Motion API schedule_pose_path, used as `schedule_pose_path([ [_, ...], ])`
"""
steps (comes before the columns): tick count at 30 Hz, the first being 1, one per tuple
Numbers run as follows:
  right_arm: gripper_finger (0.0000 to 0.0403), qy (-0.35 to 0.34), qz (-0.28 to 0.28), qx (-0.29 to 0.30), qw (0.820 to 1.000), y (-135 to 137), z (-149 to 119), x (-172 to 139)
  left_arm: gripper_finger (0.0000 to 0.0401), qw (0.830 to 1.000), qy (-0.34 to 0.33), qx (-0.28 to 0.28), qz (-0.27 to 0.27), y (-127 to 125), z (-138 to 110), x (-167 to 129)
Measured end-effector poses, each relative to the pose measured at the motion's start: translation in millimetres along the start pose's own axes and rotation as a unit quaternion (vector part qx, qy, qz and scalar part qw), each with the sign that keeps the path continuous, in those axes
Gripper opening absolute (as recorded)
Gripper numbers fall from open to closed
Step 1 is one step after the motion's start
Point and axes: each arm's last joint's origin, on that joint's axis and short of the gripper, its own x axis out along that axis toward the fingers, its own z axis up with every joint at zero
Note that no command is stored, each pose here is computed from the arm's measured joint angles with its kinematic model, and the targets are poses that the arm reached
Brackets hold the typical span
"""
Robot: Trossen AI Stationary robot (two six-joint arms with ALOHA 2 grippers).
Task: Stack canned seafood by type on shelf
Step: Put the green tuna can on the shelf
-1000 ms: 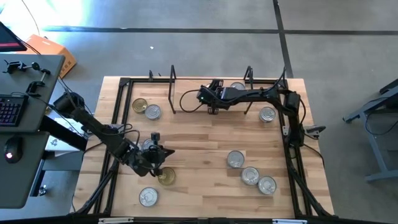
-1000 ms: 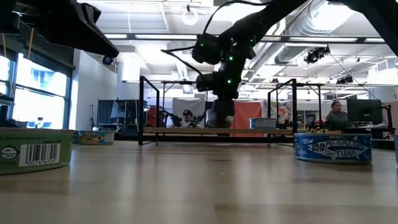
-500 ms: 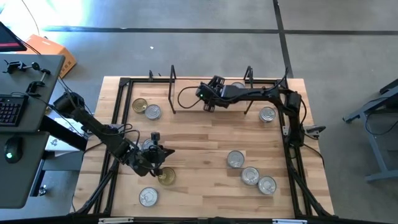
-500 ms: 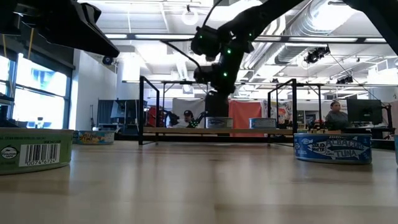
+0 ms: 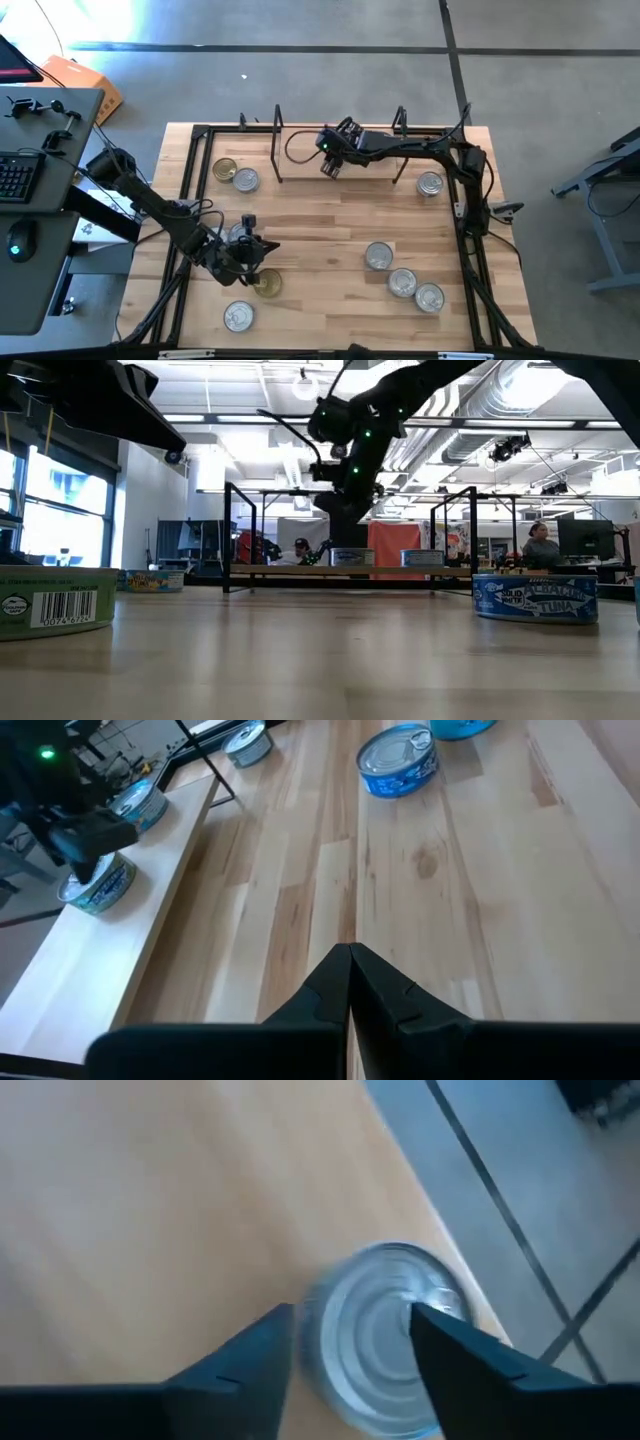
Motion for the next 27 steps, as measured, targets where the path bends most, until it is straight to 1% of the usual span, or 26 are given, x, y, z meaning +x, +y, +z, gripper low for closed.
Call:
schedule_pose_path([
  [4,0.0125,0.014,0.02,0.051,0.998,-19,-2,9,0.0,1.0,-0.001,0.0,-0.001,-1,0,-1],
  [8,0.0074,0.033,0.03,0.11,0.993,-38,-6,18,0.0,1.0,-0.003,-0.002,-0.001,0,1,0],
  [11,0.0044,0.04,0.055,0.127,0.99,-47,-7,25,0.0,1.0,-0.003,-0.002,-0.001,0,1,0],
  [14,0.002,0.045,0.059,0.129,0.989,-47,-9,31,0.0,1.0,-0.003,-0.002,-0.001,0,1,0],
  [18,0.0002,0.034,0.058,0.133,0.989,-47,-7,34,0.0,1.0,-0.004,-0.002,0.002,0,1,0],
  [22,0.0004,0.021,0.049,0.137,0.989,-48,-5,35,0.0,1.0,-0.004,-0.001,0.003,0,1,0],
  [27,0.0004,0.023,0.041,0.137,0.989,-49,-5,36,0.0,1.0,-0.005,0.0,0.002,0,1,0],
])
